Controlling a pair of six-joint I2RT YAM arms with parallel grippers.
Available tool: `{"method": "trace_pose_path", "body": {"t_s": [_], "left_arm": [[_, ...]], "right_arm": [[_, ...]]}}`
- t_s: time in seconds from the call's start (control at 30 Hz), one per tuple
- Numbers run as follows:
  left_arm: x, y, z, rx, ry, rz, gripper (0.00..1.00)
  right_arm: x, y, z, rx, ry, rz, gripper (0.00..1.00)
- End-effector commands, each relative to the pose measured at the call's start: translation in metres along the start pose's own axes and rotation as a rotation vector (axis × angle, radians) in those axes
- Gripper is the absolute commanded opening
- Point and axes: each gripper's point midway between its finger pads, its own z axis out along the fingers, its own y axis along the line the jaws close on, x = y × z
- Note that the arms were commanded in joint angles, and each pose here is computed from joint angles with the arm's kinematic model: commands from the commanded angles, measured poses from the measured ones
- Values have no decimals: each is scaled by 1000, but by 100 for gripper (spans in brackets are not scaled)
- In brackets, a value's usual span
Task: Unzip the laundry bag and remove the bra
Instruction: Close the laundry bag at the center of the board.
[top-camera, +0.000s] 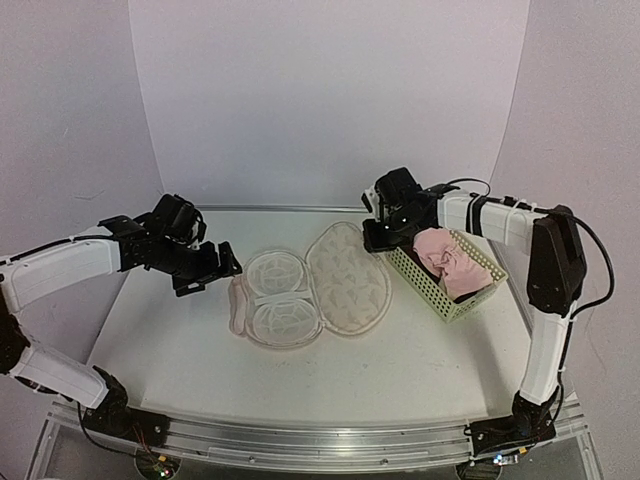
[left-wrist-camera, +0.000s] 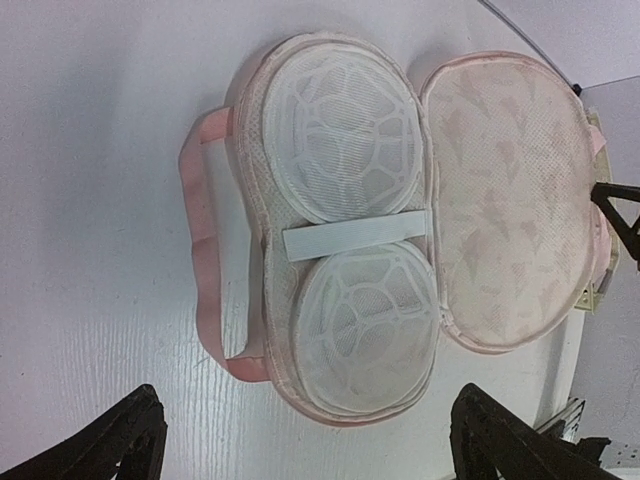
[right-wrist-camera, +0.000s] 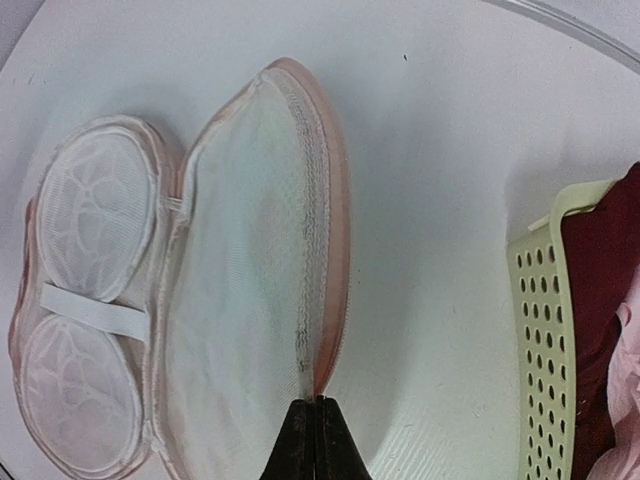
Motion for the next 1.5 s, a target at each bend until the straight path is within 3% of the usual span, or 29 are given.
{"method": "trace_pose_path", "body": {"t_s": [0.0,0.2,0.4,0.67,1.0,1.47], "left_arm": [[-15,-14,-9,17,-37,39,100],[-17,-15,-6,12,-33,53,100],[-21,-18,-4,5,-35,92,100],[-24,-23,-6,17,-38,106,100],[-24,-25,-7,25,-37,116,100],[-20,-24,-8,33,-28,121,100]], "right_arm": [[-49,20,-53,-65,-133,-10,0],[-78,49,-89,-195,-204,12,0],[-85,93,-96,-295,-204,-5,0],[-64,129,-66,-317,-133,2,0],[-49,143,-19,-300,-56,89,0],[-43,201,19,-454,-1,161,0]]}}
